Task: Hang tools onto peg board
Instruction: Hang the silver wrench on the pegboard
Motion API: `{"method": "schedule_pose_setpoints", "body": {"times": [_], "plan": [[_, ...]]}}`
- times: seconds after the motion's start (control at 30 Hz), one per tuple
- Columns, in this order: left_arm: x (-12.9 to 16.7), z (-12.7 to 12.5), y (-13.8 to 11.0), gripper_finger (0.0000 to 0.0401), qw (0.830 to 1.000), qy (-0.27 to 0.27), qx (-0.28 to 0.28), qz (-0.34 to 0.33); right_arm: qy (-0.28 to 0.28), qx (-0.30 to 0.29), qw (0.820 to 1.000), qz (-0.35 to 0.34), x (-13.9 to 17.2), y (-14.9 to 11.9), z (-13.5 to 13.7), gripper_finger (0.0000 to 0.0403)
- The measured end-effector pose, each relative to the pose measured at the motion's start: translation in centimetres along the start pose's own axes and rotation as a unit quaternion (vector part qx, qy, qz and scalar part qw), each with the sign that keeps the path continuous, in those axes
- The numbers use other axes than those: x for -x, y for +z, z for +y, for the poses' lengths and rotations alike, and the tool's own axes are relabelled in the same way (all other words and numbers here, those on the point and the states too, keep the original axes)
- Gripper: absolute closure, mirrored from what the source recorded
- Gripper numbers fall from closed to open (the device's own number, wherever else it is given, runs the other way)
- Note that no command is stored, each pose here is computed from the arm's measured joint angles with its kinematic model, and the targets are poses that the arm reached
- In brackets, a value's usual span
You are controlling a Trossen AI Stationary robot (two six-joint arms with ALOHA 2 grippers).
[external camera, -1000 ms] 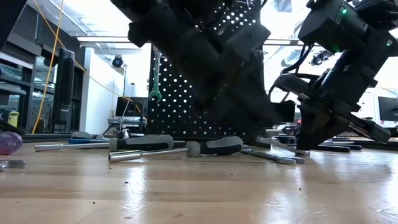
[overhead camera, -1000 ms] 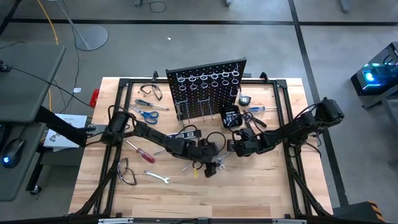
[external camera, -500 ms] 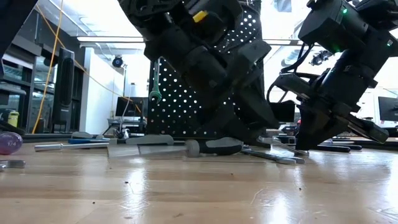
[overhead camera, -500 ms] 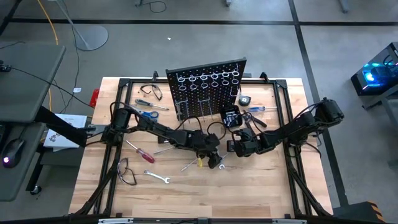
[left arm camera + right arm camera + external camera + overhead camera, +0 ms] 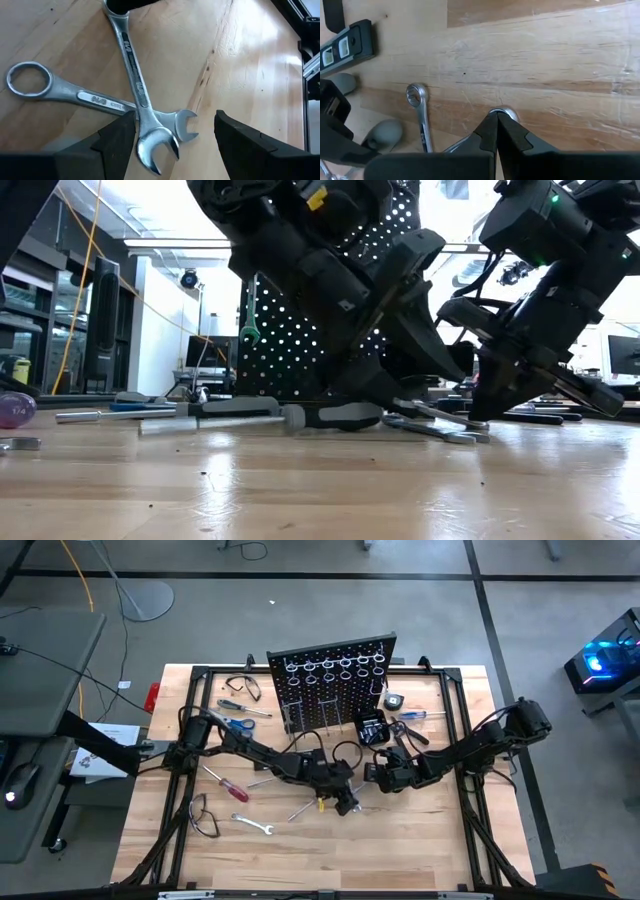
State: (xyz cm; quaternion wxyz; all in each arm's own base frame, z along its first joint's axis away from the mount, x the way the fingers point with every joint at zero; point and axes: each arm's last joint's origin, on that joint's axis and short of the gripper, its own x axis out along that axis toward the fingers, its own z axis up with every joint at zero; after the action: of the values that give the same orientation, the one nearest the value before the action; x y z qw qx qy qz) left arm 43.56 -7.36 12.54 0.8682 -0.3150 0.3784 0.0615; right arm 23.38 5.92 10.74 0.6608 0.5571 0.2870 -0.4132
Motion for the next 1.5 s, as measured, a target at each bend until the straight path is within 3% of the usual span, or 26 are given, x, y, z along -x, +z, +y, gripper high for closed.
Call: {"method": "schedule_pose_setpoints", "body": {"times": [0.13, 0.23, 0.33, 0.5, 0.83, 1.13, 1.5], "plan": [[-0.4, 0.4, -0.5, 0.0156, 1.0, 0.014, 0.016, 0.018, 0.003, 0.0, 1.0, -0.001, 0.0, 0.0, 0.0, 0.0403], [-0.8, 0.7, -0.8, 0.0182, 0.999, 0.019, 0.029, 0.022, 0.005, 0.0, 1.0, -0.004, 0.0, 0.0, 0.1, 0.0403], [-0.9, 0.8, -1.0, 0.0241, 0.999, 0.024, 0.034, 0.028, 0.008, 0.0, 1.0, -0.007, 0.0, 0.0, 0.1, 0.0403], [-1.0, 1.0, -1.3, 0.0379, 0.998, 0.023, 0.028, 0.042, 0.016, -0.003, 1.0, -0.01, 0.1, 0.0, 0.3, 0.0403], [-0.9, 1.1, -0.5, 0.0396, 0.996, -0.023, 0.064, 0.055, 0.026, 0.024, 0.999, -0.015, 0.2, -0.3, 0.4, 0.0403], [1.2, -0.1, 0.4, 0.0397, 0.996, -0.053, 0.04, 0.06, 0.069, 0.069, 0.995, -0.015, 2.0, -1.6, 0.6, 0.0403], [3.3, -0.7, 0.9, 0.0399, 0.996, -0.042, 0.002, 0.08, 0.115, 0.122, 0.986, -0.02, 4.6, -1.4, 1.2, 0.0402]]}}
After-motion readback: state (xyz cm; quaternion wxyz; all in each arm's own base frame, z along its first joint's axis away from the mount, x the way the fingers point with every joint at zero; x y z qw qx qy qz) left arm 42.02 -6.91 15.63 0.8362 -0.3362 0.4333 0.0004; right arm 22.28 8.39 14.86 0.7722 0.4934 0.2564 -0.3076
